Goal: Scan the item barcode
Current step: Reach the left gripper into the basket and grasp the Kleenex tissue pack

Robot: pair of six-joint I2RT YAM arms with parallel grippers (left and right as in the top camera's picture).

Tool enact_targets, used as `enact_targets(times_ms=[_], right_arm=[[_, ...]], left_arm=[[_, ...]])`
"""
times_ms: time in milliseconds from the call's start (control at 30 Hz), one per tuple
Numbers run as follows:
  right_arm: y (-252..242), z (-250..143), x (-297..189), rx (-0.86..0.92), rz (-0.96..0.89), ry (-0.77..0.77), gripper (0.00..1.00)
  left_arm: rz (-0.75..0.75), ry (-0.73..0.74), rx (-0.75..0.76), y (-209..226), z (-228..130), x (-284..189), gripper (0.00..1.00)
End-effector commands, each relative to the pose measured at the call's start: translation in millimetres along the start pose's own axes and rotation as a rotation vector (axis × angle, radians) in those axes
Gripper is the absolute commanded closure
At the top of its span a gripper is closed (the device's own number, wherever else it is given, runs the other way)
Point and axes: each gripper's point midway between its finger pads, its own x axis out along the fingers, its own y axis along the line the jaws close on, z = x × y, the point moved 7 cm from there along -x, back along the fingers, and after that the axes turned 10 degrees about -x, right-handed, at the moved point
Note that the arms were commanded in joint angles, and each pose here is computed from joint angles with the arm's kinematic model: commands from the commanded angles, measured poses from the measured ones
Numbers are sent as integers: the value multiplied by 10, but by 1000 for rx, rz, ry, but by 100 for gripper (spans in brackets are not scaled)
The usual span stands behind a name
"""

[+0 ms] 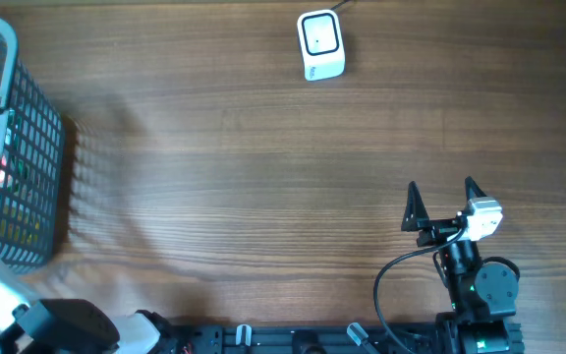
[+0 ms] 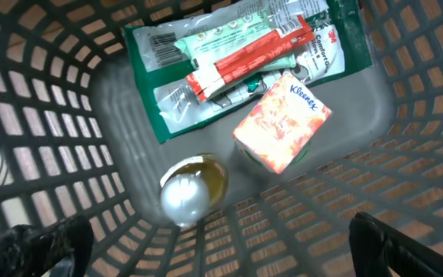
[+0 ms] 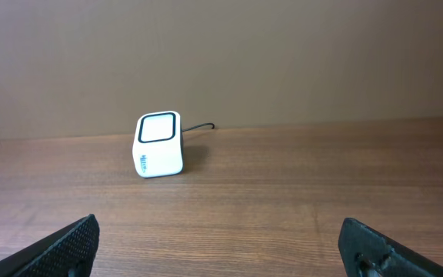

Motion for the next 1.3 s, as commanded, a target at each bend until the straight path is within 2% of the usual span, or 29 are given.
enact_targets(times_ms=[0,433,633,767,1033,1133,1267], right_arm=[[-10,2,0,6,-7,-3,0],[-10,2,0,6,-7,-3,0],[-10,2,0,6,-7,-3,0],[-10,2,0,6,-7,-3,0],[-10,2,0,6,-7,-3,0],[-10,2,0,6,-7,-3,0],[-10,2,0,6,-7,-3,0]], left_arm=[[24,81,62,-41,-52,268,0],[57,155,64,-3,-224,752,0],[-81,205,-36,88,-154,870,0],[-121,218,-70,135,-129,926,0],[-348,162,58,-141,15,1009,0],[-365,137,64,-187,55,1027,0],[-371,177,88,-310,-28,1195,0]])
